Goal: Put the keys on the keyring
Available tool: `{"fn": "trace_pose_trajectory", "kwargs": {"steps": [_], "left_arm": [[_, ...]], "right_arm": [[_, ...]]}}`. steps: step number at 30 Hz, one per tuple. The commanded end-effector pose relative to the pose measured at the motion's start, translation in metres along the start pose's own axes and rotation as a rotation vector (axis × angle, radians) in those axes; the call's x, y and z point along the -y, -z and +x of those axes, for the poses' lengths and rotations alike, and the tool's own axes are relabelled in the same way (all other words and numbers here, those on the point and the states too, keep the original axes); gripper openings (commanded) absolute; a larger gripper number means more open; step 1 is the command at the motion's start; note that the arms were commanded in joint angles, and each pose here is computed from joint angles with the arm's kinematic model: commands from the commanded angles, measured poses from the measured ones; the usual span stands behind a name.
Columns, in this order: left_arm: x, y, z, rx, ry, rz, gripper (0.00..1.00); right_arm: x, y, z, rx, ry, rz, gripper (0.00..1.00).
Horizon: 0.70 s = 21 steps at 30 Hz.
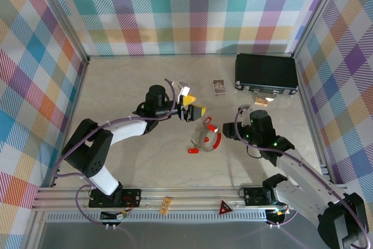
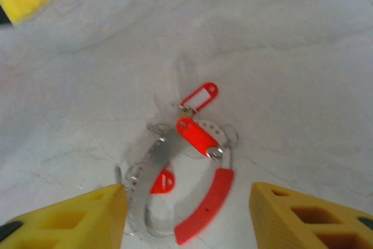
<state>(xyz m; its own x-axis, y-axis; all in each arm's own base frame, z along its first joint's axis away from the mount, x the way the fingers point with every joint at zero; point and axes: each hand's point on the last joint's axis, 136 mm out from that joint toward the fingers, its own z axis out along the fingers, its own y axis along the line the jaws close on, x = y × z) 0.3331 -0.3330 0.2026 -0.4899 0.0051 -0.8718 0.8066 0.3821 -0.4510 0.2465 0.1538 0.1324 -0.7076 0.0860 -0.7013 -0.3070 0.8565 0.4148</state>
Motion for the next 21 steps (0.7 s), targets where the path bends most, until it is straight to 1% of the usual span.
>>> {"fn": "trace_pose_trajectory", "kwargs": {"steps": [1,2,4,5,7,8,9,11,14,16,18,20,21], "left_arm": [[-0.030,0.007,0.011,-0.010,0.069,-0.169,1.00],[-0.036,0.010,0.010,0.009,0.063,-0.203,1.00],[-0.044,0.016,0.010,0.028,0.057,-0.229,1.00],[-0.046,0.017,0.010,0.046,0.052,-0.229,1.00],[-0.048,0.017,0.012,0.070,0.052,-0.224,1.00],[-0.047,0.015,0.013,0.069,0.054,-0.212,0.98],[-0.047,0.011,0.017,0.058,0.066,-0.200,0.94],[-0.046,0.004,0.026,0.017,0.084,-0.183,0.84],[-0.040,-0.003,0.045,-0.054,0.089,-0.179,0.75],[-0.035,-0.008,0.058,-0.108,0.065,-0.194,0.63],[-0.030,-0.014,0.076,-0.182,0.025,-0.223,0.61],[-0.025,-0.023,0.094,-0.262,-0.011,-0.241,0.56],[-0.024,-0.027,0.101,-0.296,-0.012,-0.239,0.57]], "right_arm": [[0.007,0.002,0.001,0.046,-0.098,0.008,0.60],[0.008,0.002,0.003,0.042,-0.110,0.006,0.60],[0.012,0.003,0.007,0.036,-0.129,0.018,0.72],[0.013,0.004,0.009,0.034,-0.136,0.023,0.75],[0.016,0.004,0.010,0.038,-0.141,0.024,0.76],[0.018,0.005,0.010,0.041,-0.152,0.028,0.85],[0.020,0.005,0.011,0.041,-0.169,0.032,0.98],[0.020,0.004,0.010,0.042,-0.193,0.011,0.99],[0.017,0.002,0.011,0.011,-0.213,-0.021,0.99],[0.021,0.000,0.012,-0.009,-0.226,0.005,0.99],[0.027,0.001,0.009,-0.009,-0.242,0.027,0.99],[0.031,0.005,0.003,0.008,-0.267,0.034,0.99],[0.033,0.006,0.001,0.015,-0.278,0.041,0.99]]}}
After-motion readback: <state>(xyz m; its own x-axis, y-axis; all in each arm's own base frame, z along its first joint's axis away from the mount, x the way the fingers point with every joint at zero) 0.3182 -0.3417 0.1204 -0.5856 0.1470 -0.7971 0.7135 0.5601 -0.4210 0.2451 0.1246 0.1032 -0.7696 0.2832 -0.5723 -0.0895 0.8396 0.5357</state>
